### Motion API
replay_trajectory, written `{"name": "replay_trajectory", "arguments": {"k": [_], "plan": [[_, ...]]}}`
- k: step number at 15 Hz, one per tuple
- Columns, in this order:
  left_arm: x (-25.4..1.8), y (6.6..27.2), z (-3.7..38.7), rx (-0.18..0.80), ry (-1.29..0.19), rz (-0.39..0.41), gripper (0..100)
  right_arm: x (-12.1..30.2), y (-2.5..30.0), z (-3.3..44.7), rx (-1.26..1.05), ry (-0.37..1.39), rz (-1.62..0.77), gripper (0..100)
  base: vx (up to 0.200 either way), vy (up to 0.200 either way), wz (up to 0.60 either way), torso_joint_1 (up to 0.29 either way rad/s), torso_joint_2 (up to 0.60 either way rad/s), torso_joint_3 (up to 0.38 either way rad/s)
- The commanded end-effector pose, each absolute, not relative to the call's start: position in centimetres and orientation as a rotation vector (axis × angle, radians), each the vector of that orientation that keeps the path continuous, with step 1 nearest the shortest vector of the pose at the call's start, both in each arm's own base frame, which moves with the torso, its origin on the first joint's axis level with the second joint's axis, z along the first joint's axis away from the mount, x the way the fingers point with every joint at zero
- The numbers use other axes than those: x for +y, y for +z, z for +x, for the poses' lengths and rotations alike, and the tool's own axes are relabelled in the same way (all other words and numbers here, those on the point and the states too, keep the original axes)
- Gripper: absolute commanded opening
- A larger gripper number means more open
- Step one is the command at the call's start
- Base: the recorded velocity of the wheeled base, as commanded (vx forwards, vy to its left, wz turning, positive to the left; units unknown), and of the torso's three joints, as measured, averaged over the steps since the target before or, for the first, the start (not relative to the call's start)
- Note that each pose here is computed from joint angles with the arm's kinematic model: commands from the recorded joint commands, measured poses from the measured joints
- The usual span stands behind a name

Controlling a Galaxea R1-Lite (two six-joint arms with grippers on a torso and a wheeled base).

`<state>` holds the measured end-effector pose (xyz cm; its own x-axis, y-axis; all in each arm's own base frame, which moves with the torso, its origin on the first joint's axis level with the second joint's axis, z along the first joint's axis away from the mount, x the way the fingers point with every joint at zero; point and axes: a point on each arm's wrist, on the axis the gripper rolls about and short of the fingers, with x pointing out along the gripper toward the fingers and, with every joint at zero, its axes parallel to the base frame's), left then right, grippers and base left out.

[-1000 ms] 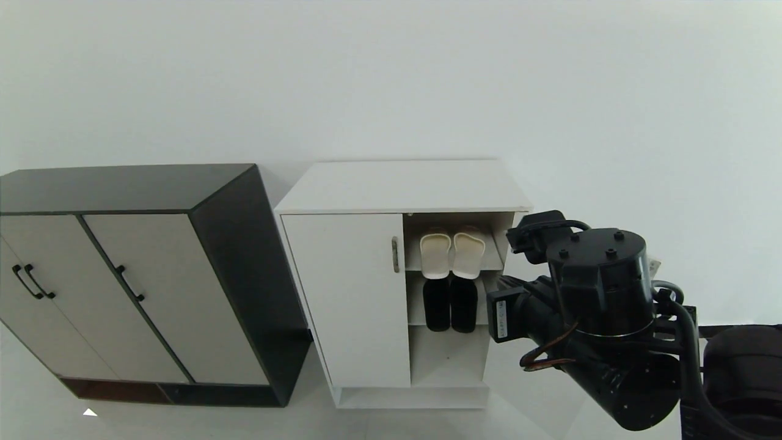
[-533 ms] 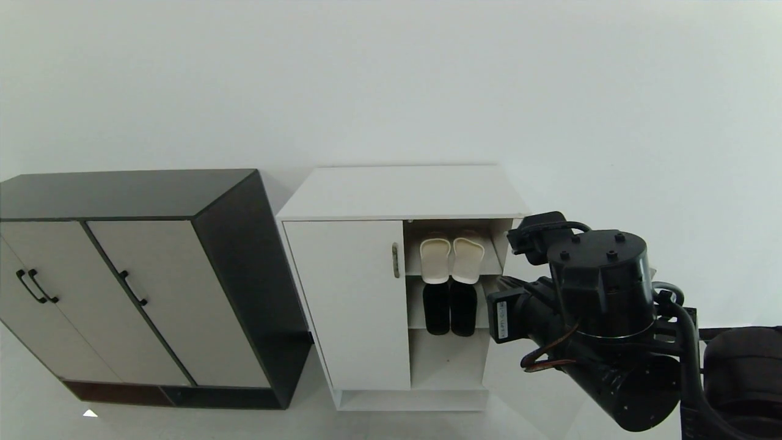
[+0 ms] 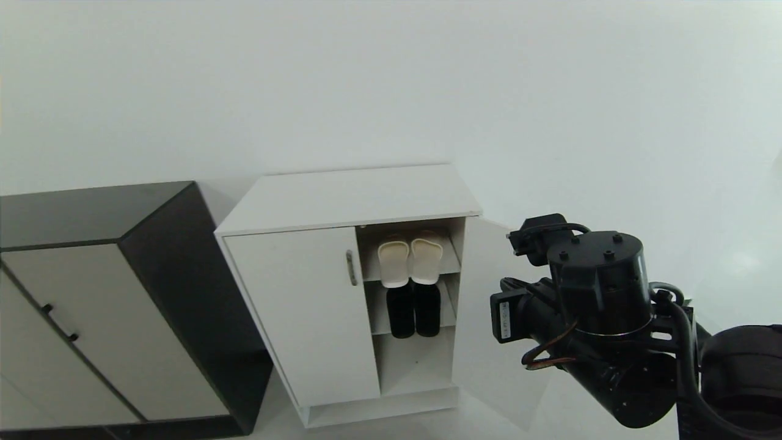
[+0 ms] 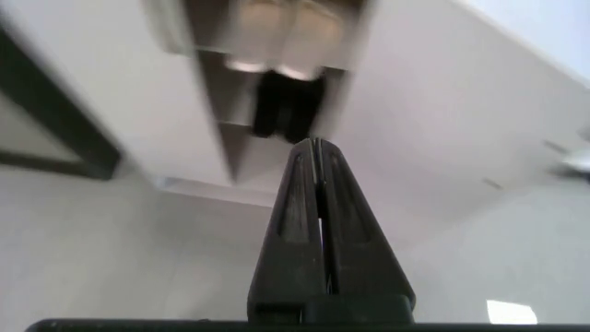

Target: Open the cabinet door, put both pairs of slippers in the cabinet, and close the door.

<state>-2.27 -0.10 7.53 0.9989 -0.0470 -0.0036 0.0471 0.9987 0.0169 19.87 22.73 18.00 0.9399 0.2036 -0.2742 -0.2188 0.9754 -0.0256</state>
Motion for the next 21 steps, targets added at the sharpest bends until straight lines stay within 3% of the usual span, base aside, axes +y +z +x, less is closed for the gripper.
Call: {"name": "replay_trajectory", "arguments": {"k": [1,6,15,21], "plan": [[-0.1,7.5,-2.3,0.003,-0.048,0.017,0,22.6,17.9,20.1,0.275,0.21,-0.061,0,0.0,0.0,-0.6,0.002,0.0,-0.002],[-0.1,7.5,-2.3,0.003,-0.048,0.017,0,21.2,18.5,22.1,0.26,0.142,-0.063,0,0.0,0.0,-0.12,0.0,0.0,0.0],[-0.1,7.5,-2.3,0.003,-0.048,0.017,0,16.8,22.1,34.2,0.292,0.069,0.097,0,0.0,0.0,0.0,0.0,0.0,0.0],[-0.1,7.5,-2.3,0.003,-0.048,0.017,0,15.0,19.8,40.6,0.302,-0.004,0.117,0,0.0,0.0,0.0,0.0,0.0,0.0]]}}
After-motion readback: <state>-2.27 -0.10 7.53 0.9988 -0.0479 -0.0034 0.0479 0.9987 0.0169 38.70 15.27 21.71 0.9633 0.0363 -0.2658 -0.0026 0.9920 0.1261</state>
